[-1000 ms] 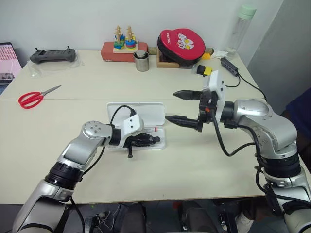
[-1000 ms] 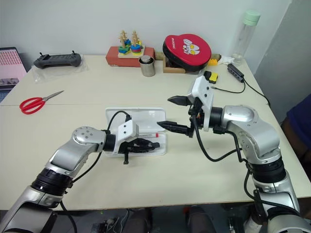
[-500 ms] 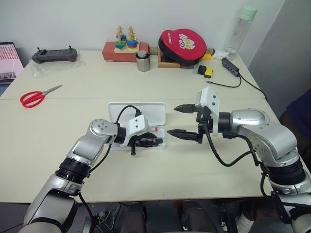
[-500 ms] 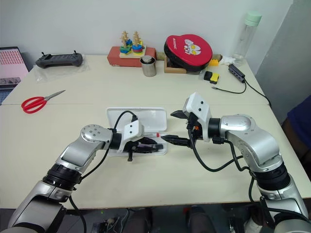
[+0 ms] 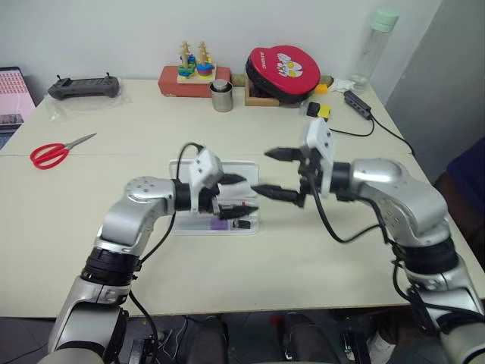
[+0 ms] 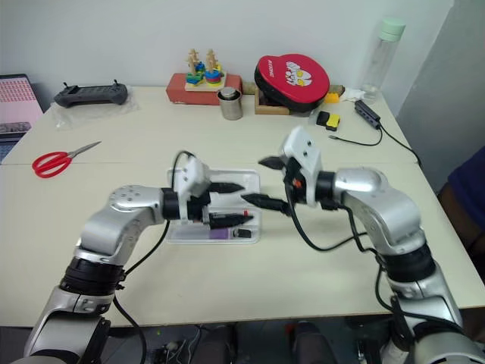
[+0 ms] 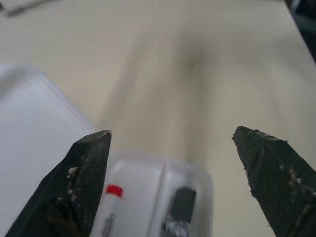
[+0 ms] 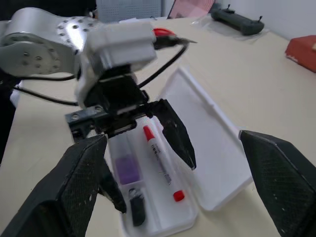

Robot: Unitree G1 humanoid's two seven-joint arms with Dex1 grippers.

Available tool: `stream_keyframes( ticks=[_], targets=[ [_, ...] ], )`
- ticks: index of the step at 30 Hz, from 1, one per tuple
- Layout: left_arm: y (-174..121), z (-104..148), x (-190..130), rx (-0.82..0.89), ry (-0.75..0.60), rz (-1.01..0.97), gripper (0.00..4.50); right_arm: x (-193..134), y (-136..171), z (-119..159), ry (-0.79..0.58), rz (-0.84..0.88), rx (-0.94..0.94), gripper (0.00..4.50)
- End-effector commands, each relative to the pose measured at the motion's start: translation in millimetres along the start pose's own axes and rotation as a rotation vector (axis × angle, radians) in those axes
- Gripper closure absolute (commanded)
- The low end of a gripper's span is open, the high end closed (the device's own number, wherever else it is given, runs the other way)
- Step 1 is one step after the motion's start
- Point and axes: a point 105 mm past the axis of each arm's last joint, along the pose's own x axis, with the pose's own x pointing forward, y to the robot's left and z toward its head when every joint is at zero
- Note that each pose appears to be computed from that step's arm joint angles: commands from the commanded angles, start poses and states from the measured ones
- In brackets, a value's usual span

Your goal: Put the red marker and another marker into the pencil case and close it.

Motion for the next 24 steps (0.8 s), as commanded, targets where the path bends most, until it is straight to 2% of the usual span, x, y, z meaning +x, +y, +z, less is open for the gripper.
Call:
stream_keyframes(
  ticks=[1, 5, 6, 10, 16, 18, 20, 24],
  targets=[
    [6.9, 27.0, -31.5, -0.009, -0.092, 0.149, 0.08, 13.8, -27.7, 21.6, -0.059, -0.082, -0.032, 0.0],
    [7.4, 25.0, -74.7, -0.038, -0.097, 0.295, 0.0, 40.9, -57.4, 13.5, 0.004, -0.194, -0.02, 0.7],
    [8.7, 26.6, -85.8, -0.049, -0.108, 0.336, 0.0, 47.1, -60.9, 9.2, 0.026, -0.205, -0.026, 1.07],
    [10.3, 19.1, -119.9, -0.07, -0.084, 0.458, 0.0, 71.3, -66.8, -3.6, 0.077, -0.232, -0.018, 1.93],
    [5.8, 13.4, -144.1, -0.089, -0.081, 0.561, 0.0, 100.7, -61.5, -24.1, 0.157, -0.224, -0.036, 3.38],
    [4.1, 14.6, -148.3, -0.092, -0.09, 0.58, 0.0, 105.9, -57.2, -27.8, 0.171, -0.197, -0.044, 3.98],
    [1.3, 13.3, -153.7, -0.089, -0.073, 0.598, 0.0, 111.4, -40.8, -32.1, 0.189, -0.09, -0.059, 4.44],
    [-7.1, 11.6, -156.3, -0.098, -0.041, 0.577, 0.0, 110.8, -8.0, -47.7, 0.232, 0.096, -0.091, 4.44]
  ],
)
